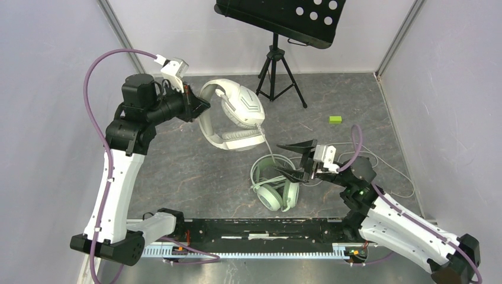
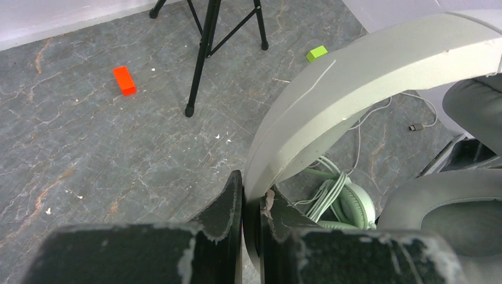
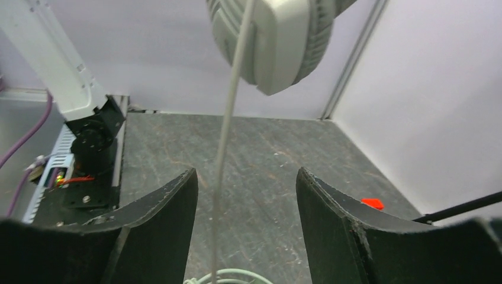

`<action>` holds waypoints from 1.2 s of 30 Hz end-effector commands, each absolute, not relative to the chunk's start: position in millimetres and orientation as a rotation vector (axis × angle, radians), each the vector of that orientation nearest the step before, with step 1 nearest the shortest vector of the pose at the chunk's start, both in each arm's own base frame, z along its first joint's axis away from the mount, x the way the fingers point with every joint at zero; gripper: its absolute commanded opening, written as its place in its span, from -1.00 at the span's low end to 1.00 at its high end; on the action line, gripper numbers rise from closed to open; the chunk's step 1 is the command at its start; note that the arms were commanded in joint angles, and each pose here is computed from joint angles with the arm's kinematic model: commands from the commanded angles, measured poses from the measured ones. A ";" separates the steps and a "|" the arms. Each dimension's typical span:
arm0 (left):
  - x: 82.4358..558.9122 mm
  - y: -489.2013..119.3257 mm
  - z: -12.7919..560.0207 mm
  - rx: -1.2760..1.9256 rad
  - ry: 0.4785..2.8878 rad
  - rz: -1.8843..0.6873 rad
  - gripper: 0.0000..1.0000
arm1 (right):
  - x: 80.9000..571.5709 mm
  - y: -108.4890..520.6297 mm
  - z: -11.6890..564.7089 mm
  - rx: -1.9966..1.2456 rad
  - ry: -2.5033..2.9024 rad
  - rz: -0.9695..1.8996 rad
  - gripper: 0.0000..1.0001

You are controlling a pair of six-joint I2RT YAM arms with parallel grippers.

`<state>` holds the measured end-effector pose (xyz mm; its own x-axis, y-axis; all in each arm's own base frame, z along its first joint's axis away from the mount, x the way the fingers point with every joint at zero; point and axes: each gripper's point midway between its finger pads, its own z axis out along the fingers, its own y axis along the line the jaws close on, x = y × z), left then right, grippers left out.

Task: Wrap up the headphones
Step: Wrap the headphones cable around the headphones.

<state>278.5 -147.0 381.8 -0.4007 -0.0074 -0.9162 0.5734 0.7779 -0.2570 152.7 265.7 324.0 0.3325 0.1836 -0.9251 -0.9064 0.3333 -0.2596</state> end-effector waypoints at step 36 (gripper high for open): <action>209.5 -228.9 422.0 0.893 1.768 -1.008 -0.96 | 208.7 251.0 294.4 -0.830 0.914 0.522 -1.00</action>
